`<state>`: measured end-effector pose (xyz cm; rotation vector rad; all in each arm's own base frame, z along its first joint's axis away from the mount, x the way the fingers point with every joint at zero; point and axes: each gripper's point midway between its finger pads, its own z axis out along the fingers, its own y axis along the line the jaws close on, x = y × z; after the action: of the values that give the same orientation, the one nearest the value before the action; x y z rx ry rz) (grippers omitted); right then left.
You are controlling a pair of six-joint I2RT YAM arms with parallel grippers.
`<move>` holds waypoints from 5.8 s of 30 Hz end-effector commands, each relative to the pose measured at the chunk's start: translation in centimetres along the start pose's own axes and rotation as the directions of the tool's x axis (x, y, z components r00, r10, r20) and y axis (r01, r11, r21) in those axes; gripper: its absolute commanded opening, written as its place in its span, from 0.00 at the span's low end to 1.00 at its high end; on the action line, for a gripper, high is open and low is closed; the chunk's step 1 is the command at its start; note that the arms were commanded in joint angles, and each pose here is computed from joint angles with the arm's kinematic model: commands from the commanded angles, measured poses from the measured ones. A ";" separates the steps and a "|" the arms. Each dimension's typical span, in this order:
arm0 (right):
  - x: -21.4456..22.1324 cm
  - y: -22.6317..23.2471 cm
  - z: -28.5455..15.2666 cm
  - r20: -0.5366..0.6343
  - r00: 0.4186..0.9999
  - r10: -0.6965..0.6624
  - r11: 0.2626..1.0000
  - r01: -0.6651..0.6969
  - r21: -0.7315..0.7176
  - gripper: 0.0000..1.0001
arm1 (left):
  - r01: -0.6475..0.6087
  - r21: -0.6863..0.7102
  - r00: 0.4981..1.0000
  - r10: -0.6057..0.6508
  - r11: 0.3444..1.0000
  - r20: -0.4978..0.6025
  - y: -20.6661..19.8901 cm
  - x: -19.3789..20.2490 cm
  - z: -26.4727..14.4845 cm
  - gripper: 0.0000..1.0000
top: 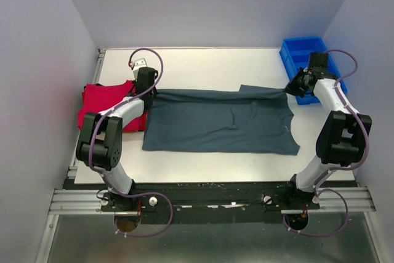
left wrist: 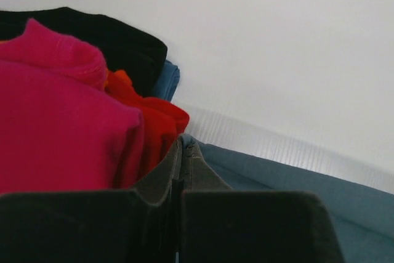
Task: Fold and stack the t-shirts
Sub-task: Fold the other side of the tshirt into a rectangle
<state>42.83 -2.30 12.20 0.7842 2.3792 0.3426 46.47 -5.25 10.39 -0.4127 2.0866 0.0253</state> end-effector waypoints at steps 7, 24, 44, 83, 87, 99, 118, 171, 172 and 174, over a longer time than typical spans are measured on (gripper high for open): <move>0.0 -0.5 -1.9 0.020 1.000 0.016 1.000 -0.016 -0.004 0.01 | 0.050 0.015 0.981 -0.052 0.999 0.187 1.2 -3.1 -2.7 0.00; 3.5 -4.1 -2.3 0.046 0.995 0.089 0.995 -0.091 0.046 0.01 | 0.105 -0.022 0.976 -0.099 0.994 0.195 2.9 0.7 -5.6 0.00; 7.0 -7.6 -2.0 0.149 0.971 0.188 0.975 -0.203 0.088 0.60 | 0.224 -0.048 0.968 -0.228 0.973 -0.108 3.0 8.9 -7.5 0.38; 10.1 10.4 8.7 -0.108 0.890 -0.443 0.888 0.452 0.087 0.57 | 0.153 0.080 0.925 -0.114 0.985 -0.363 -2.7 12.2 -2.4 0.42; 10.8 10.8 10.0 -0.146 0.883 -0.446 0.880 0.463 0.110 0.57 | 0.150 0.108 0.938 -0.107 0.983 -0.328 -3.0 11.4 -2.8 0.42; 11.4 10.1 10.4 -0.148 0.885 -0.442 0.869 0.463 0.175 0.16 | 0.118 0.164 0.971 -0.079 0.979 -0.227 -3.7 8.5 -4.7 0.43; 18.8 5.8 -4.5 -0.068 0.882 -0.467 0.881 0.470 0.045 0.09 | -0.005 0.451 0.994 0.055 0.892 -0.097 -10.7 7.0 -9.7 0.46; 8.1 -0.3 -12.2 0.428 0.895 -0.126 0.990 0.138 0.003 0.54 | 0.098 0.834 0.807 0.447 0.543 -0.386 -38.4 22.8 -17.5 0.59; 8.2 -0.3 -12.2 0.424 0.897 -0.126 0.990 0.139 0.000 0.54 | 0.103 0.833 0.804 0.448 0.544 -0.392 -38.5 23.0 -17.4 0.59; 8.4 -0.4 -11.9 0.416 0.900 -0.127 0.990 0.140 -0.001 0.53 | 0.121 0.838 0.803 0.444 0.533 -0.398 -38.8 23.0 -17.4 0.57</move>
<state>29.59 1.90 17.68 0.6134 2.0174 0.1267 33.03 -51.08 6.57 0.4921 2.3619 -1.0425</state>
